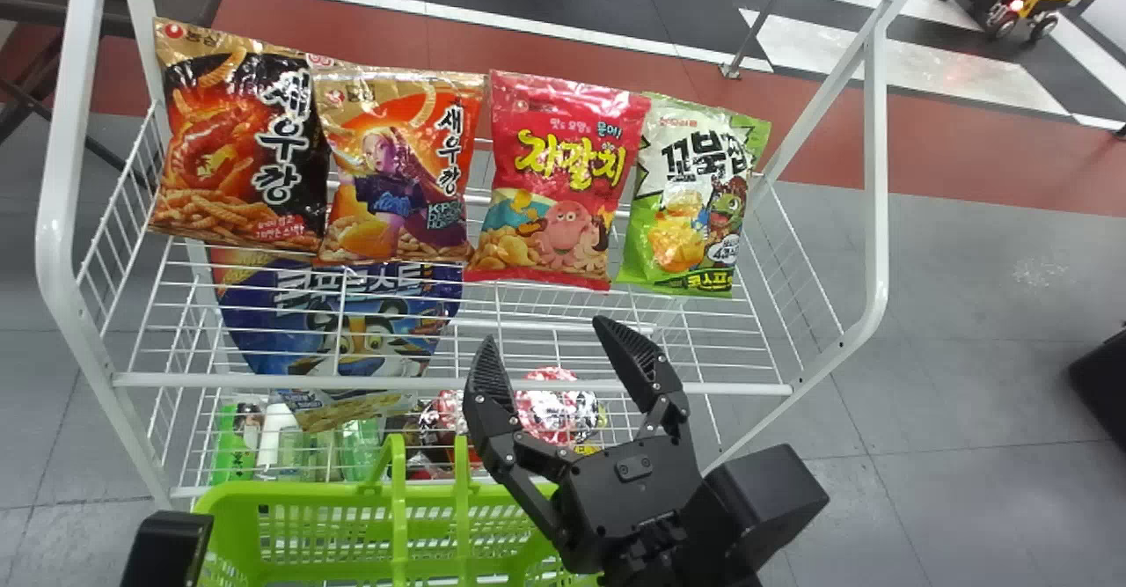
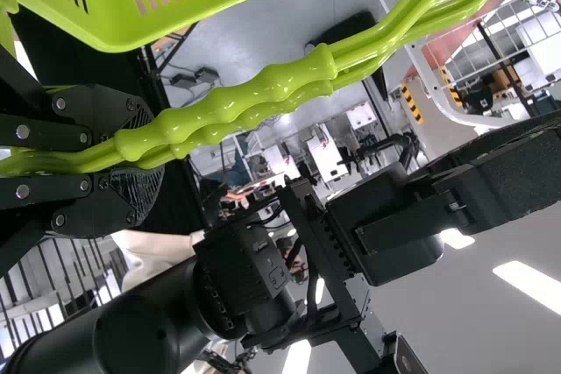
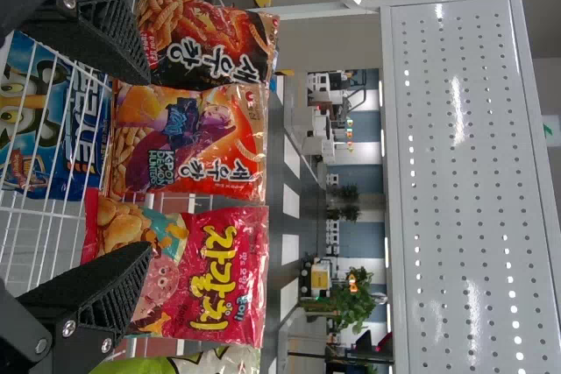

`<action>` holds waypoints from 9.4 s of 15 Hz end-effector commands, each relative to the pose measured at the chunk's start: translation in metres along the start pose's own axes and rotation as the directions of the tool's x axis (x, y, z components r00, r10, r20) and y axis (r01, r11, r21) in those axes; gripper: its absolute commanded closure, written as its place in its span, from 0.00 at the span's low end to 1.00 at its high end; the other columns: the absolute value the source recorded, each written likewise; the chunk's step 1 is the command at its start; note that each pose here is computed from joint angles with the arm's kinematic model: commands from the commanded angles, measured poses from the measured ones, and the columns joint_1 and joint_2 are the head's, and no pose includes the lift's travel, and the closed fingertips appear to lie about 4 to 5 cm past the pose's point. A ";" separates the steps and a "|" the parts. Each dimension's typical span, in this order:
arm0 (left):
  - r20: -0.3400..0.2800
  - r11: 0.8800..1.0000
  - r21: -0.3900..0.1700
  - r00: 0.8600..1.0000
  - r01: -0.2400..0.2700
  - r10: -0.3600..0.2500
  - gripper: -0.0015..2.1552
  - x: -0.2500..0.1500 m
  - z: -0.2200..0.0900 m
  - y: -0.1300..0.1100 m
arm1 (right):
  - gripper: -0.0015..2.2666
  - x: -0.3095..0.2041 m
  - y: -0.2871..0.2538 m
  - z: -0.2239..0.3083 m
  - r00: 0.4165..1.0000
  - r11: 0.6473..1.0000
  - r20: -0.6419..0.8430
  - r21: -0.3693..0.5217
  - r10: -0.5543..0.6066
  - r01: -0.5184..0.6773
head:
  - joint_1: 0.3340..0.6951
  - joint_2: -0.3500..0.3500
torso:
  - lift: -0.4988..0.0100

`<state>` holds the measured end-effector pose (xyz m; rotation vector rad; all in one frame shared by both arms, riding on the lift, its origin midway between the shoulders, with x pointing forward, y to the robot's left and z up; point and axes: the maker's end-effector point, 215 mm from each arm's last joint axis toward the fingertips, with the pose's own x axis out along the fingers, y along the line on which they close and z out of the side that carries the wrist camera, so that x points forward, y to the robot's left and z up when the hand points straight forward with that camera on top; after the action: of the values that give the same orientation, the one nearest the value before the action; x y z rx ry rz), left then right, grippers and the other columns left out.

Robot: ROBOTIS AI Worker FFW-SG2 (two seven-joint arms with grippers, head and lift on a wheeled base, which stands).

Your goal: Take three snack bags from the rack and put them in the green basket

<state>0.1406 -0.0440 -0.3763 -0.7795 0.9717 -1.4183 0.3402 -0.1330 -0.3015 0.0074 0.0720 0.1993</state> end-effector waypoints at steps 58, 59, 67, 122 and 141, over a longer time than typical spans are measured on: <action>0.103 1.000 0.012 0.994 -0.027 0.026 0.77 -0.013 0.028 0.004 | 0.89 -0.054 -0.087 -0.029 0.827 0.990 -0.551 0.134 0.114 -0.047 | 1.00 0.00 | 0.96; 0.106 1.000 0.016 0.994 -0.027 0.025 0.77 -0.012 0.031 0.004 | 0.89 -0.072 -0.080 -0.047 0.787 0.982 -0.603 0.189 0.135 -0.024 | 1.00 0.00 | 0.96; 0.079 0.999 0.021 0.996 -0.031 0.030 0.77 0.008 0.031 0.009 | 0.89 -0.126 -0.017 -0.109 0.610 0.833 -0.660 0.554 0.438 0.002 | 1.00 0.00 | 0.96; 0.051 0.999 -0.012 0.997 -0.052 0.053 0.76 -0.002 0.036 0.025 | 0.95 0.054 -0.121 -0.022 0.922 0.986 -0.377 0.166 0.090 -0.028 | 1.00 0.00 | 0.96; 0.026 0.997 0.003 0.997 -0.074 0.074 0.76 0.010 0.037 0.024 | 0.88 -0.086 0.018 -0.142 0.582 0.816 -0.623 0.564 0.522 -0.128 | 1.00 0.00 | 0.96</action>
<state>0.1862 -0.0550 -0.3829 -0.7503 0.9620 -1.3373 0.2322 -0.1422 -0.4350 0.4326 1.0243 0.5441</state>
